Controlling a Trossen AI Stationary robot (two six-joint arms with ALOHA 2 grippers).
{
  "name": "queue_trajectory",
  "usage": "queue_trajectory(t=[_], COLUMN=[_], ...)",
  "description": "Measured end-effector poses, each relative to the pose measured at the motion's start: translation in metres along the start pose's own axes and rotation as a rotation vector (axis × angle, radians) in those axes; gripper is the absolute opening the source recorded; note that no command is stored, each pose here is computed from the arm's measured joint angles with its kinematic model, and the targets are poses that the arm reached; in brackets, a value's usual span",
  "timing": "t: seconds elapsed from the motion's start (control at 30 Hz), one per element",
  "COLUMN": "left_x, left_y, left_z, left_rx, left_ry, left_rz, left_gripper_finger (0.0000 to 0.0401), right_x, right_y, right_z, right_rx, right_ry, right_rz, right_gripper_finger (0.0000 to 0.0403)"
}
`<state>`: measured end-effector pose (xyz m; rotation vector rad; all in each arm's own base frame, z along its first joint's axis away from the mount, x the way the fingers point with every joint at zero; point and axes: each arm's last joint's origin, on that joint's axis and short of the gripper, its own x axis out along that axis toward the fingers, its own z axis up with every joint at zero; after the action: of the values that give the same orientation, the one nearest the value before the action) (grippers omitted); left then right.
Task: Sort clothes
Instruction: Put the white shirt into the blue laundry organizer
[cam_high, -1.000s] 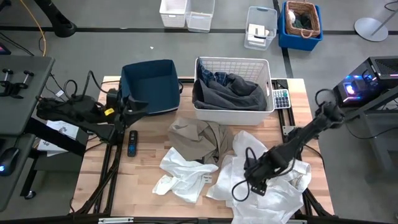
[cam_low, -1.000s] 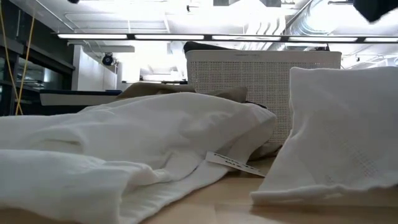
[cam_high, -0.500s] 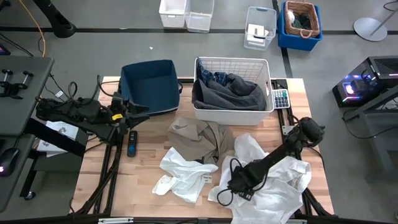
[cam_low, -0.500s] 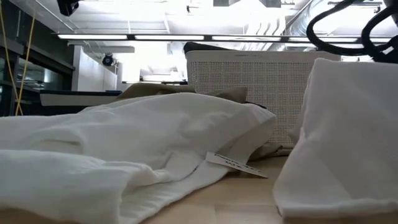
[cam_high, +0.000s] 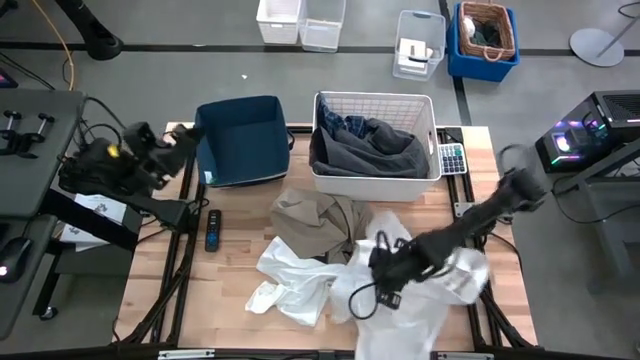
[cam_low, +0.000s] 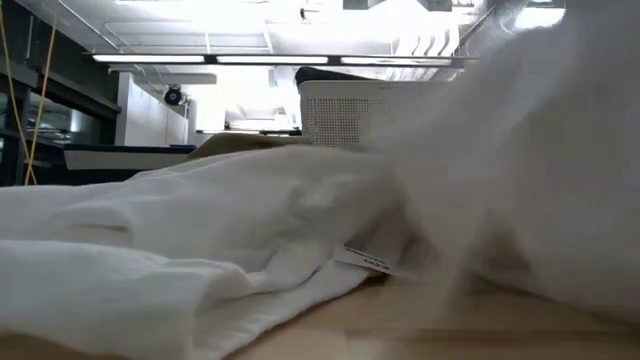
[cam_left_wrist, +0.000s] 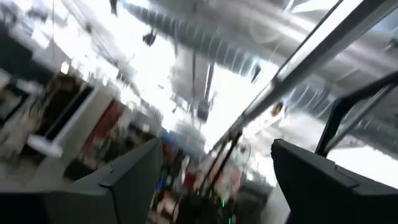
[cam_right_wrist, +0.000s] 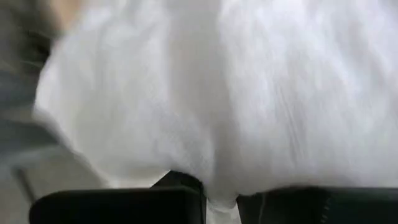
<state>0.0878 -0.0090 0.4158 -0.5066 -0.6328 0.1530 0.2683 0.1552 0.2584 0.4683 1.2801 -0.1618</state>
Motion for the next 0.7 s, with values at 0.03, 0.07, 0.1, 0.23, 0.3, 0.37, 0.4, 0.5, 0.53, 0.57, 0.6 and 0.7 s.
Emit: queue_trajectory(t=[0.03, 0.07, 0.1, 0.23, 0.3, 0.37, 0.4, 0.5, 0.53, 0.57, 0.6, 0.7], left_x=[0.0, 0.0, 0.0, 0.0, 0.0, 0.0, 0.0, -0.001, -0.003, -0.004, -0.005, -0.009], left_y=[-0.001, -0.001, -0.002, -0.003, -0.003, -0.003, -0.003, -0.005, -0.006, -0.008, -0.009, -0.012], left_z=[0.003, 0.005, 0.007, 0.01, 0.01, 0.01, 0.01, 0.014, 0.018, 0.021, 0.026, 0.036], left_rx=[0.007, 0.013, 0.019, 0.039, 0.04, 0.039, 0.039, 0.021, 0.008, -0.007, -0.021, -0.005], left_ry=[-0.028, -0.051, -0.07, -0.096, -0.094, -0.095, -0.096, -0.122, -0.149, -0.179, -0.215, -0.311], left_rz=[-0.008, -0.013, -0.018, -0.022, -0.022, -0.023, -0.026, -0.085, -0.123, -0.162, -0.202, -0.281], left_gripper_finger=[0.0291, 0.0291, 0.0291, 0.0291, 0.0291, 0.0291, 0.0291, 0.0291, 0.0291, 0.0291, 0.0291, 0.0291], right_x=[-0.02, -0.04, -0.061, -0.148, -0.177, -0.2, -0.211, -0.24, -0.246, -0.25, -0.251, -0.243], right_y=[-0.001, -0.003, -0.004, -0.012, -0.013, -0.015, -0.017, -0.031, -0.038, -0.045, -0.052, -0.075], right_z=[0.007, 0.017, 0.028, 0.072, 0.097, 0.122, 0.134, 0.17, 0.182, 0.194, 0.206, 0.245], right_rx=[-0.004, -0.017, -0.036, -0.102, -0.164, -0.236, -0.267, -0.313, -0.313, -0.311, -0.304, -0.267], right_ry=[-0.059, -0.136, -0.225, -0.583, -0.761, -0.928, -1.011, -1.219, -1.266, -1.3, -1.325, -1.366], right_rz=[0.037, 0.065, 0.098, 0.246, 0.274, 0.257, 0.241, 0.154, 0.118, 0.082, 0.049, -0.008], right_gripper_finger=[0.0039, 0.0039, 0.0039, 0.0039, 0.0039, 0.0039, 0.0039, 0.0039, 0.0039, 0.0039, 0.0039, 0.0039])
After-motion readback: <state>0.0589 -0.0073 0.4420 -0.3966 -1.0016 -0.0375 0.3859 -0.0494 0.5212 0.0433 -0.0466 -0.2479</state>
